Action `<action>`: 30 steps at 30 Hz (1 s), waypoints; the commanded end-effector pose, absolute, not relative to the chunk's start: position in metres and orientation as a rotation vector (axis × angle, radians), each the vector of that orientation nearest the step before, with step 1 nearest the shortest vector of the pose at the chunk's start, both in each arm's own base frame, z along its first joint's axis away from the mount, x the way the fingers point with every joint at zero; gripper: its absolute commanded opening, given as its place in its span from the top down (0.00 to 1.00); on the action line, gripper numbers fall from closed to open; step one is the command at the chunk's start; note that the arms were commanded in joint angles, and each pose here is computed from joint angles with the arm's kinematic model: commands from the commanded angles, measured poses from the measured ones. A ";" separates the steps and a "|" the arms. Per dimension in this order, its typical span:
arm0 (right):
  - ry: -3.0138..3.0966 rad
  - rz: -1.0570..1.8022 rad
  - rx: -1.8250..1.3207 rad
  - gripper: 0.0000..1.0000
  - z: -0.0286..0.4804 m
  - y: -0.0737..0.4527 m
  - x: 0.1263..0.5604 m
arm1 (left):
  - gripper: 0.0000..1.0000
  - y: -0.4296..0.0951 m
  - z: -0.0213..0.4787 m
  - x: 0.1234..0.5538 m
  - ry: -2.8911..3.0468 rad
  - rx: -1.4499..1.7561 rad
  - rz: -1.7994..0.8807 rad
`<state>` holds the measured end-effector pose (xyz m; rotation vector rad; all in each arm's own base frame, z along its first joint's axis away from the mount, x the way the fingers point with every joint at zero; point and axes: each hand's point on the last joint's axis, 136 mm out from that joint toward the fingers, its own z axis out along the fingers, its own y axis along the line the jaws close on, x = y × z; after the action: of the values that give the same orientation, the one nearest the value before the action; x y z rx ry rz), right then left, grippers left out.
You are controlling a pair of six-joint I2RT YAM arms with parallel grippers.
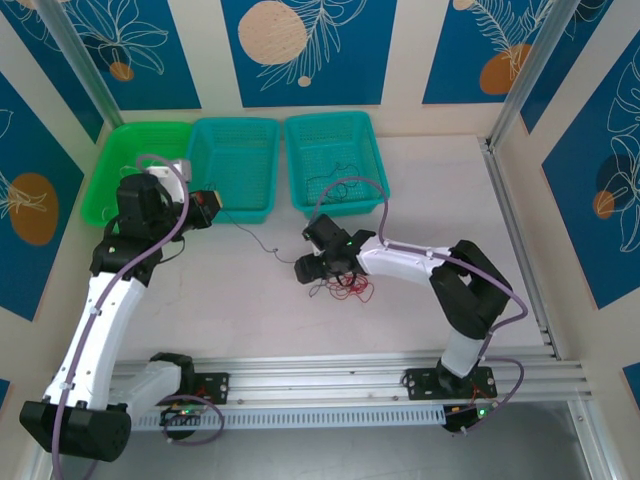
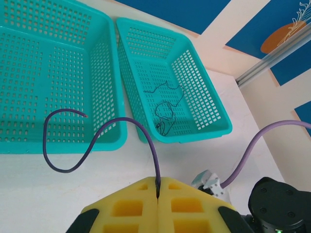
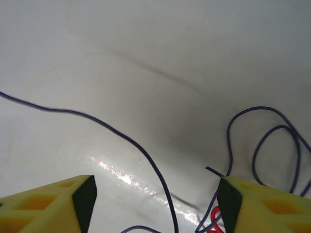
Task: Untangle the cables
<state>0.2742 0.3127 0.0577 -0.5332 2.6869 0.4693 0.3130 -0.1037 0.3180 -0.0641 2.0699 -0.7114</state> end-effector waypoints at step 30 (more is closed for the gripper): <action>2.069 0.980 -0.327 1.00 0.359 0.319 0.306 | 0.15 -0.163 0.258 0.269 1.823 0.230 -1.021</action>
<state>0.2915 0.3286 0.3277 -0.4110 2.1387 1.0208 0.2797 -0.1469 0.2373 0.1210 1.9328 -0.9572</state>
